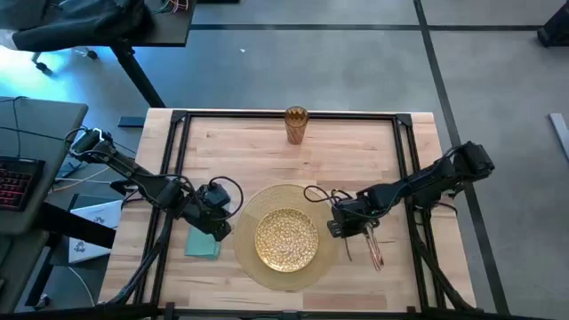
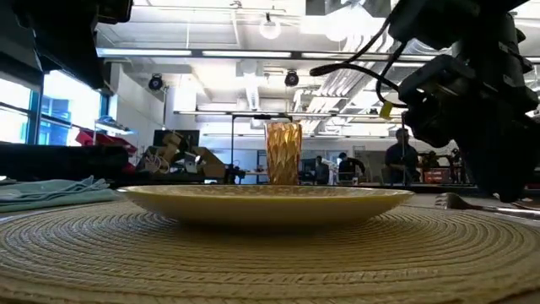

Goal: Set table place
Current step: Put the bronze fork on the blue table napkin to the left of the brown placemat

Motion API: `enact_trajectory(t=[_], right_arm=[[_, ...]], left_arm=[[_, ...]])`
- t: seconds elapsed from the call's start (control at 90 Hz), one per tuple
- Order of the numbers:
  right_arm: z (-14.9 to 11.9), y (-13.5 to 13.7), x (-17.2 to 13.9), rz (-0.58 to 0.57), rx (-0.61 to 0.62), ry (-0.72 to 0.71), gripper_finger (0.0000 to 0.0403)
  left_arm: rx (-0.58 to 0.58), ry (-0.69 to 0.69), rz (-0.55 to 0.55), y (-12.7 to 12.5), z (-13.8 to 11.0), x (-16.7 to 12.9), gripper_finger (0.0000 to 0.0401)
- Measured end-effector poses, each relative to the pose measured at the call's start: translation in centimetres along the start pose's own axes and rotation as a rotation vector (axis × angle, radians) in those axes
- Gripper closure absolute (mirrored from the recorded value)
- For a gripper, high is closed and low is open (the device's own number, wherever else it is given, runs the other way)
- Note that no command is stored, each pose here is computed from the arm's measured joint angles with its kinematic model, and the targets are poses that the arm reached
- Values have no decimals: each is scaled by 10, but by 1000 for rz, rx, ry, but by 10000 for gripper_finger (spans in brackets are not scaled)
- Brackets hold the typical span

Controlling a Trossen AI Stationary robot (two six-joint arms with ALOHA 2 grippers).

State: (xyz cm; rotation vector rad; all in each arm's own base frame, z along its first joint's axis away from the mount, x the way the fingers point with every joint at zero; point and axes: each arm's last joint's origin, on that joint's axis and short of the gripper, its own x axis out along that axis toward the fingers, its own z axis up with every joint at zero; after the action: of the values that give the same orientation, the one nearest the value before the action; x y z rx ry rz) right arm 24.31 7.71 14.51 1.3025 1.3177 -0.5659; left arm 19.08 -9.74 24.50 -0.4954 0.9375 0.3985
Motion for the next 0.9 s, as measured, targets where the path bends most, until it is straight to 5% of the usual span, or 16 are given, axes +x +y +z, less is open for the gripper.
enact_trajectory(t=[0.6, 0.9], right_arm=[[3, -2, 0, -24, 53, -80, 281], [13, 18, -2, 194, -5, -172, 281]], left_arm=[[-1, -1, 0, 0, 0, 0, 401], [0, -22, 12, 0, 1, 0, 401]])
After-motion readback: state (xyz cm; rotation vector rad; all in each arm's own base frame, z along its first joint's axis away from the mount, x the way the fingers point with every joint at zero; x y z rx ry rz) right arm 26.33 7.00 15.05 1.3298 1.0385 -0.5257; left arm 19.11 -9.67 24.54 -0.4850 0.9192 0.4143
